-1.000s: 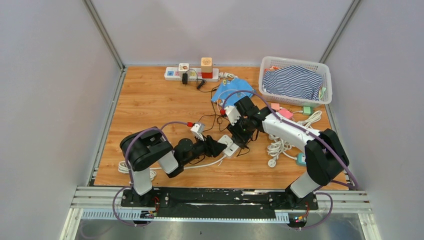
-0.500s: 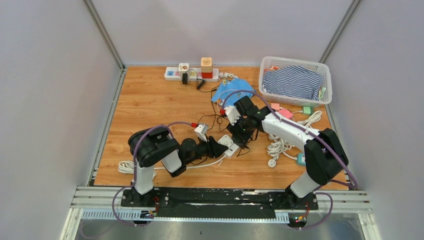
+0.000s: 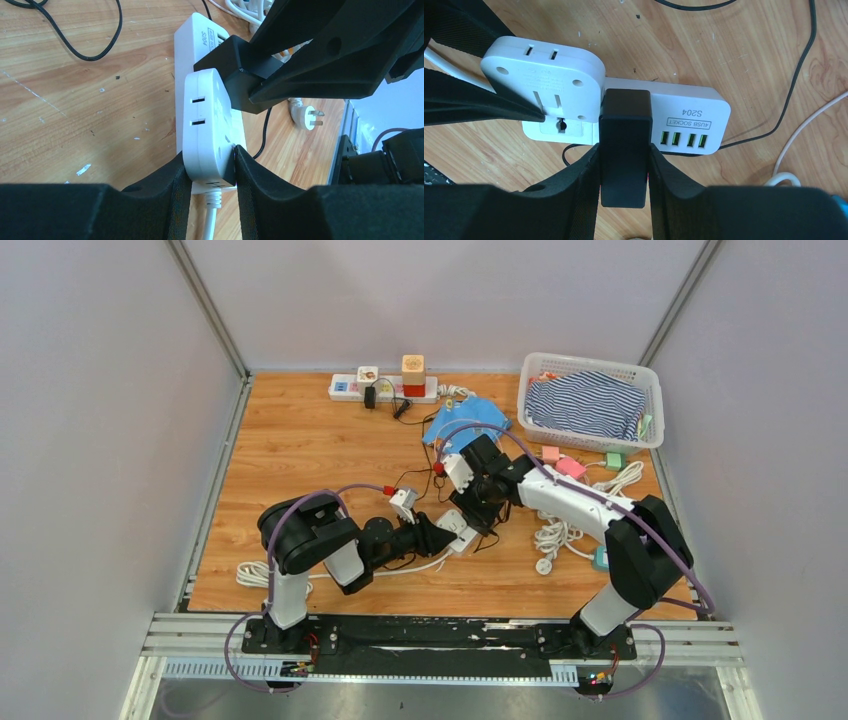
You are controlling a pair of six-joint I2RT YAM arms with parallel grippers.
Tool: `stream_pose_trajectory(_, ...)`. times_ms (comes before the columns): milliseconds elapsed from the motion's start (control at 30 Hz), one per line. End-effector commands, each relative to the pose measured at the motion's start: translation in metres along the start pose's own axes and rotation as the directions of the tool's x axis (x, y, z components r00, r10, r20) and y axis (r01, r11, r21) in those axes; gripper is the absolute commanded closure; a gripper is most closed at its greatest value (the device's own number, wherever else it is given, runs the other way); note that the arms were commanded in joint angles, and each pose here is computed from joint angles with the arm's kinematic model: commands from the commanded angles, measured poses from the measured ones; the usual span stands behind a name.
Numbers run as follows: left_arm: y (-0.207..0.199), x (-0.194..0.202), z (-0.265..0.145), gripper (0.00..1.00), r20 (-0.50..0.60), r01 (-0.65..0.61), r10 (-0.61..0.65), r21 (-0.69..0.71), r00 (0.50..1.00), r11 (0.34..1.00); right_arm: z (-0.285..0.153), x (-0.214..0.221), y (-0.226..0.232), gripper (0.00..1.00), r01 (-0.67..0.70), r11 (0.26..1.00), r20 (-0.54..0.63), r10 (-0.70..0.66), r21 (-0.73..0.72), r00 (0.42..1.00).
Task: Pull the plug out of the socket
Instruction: Remove the plug from the socket.
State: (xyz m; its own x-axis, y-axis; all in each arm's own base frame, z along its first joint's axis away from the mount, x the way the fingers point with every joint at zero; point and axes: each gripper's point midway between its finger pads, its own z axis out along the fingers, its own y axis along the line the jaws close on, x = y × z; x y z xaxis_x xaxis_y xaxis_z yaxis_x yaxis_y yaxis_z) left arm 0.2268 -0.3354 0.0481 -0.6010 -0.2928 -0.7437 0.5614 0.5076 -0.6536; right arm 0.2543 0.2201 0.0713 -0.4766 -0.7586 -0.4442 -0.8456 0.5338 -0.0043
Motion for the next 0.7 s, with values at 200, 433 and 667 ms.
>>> stream_pose_trajectory(200, 0.03, 0.016, -0.004, 0.65, -0.029, 0.065, -0.07, -0.147, 0.997, 0.987, 0.021, 0.029, -0.004, 1.0, 0.014, 0.999, -0.129, -0.008, 0.038, 0.992)
stream_pose_trajectory(433, 0.032, 0.019, -0.004, 0.66, -0.041, 0.069, -0.076, -0.152, 0.996, 0.986, 0.017, 0.021, 0.033, 1.0, -0.022, 0.987, -0.092, 0.007, -0.162, 0.996)
stream_pose_trajectory(667, 0.015, 0.014, -0.003, 0.43, -0.039, 0.075, -0.078, -0.074, 0.996, 0.994, 0.028, 0.036, 0.002, 1.0, -0.026, 1.0, -0.166, 0.023, -0.014, 0.986)
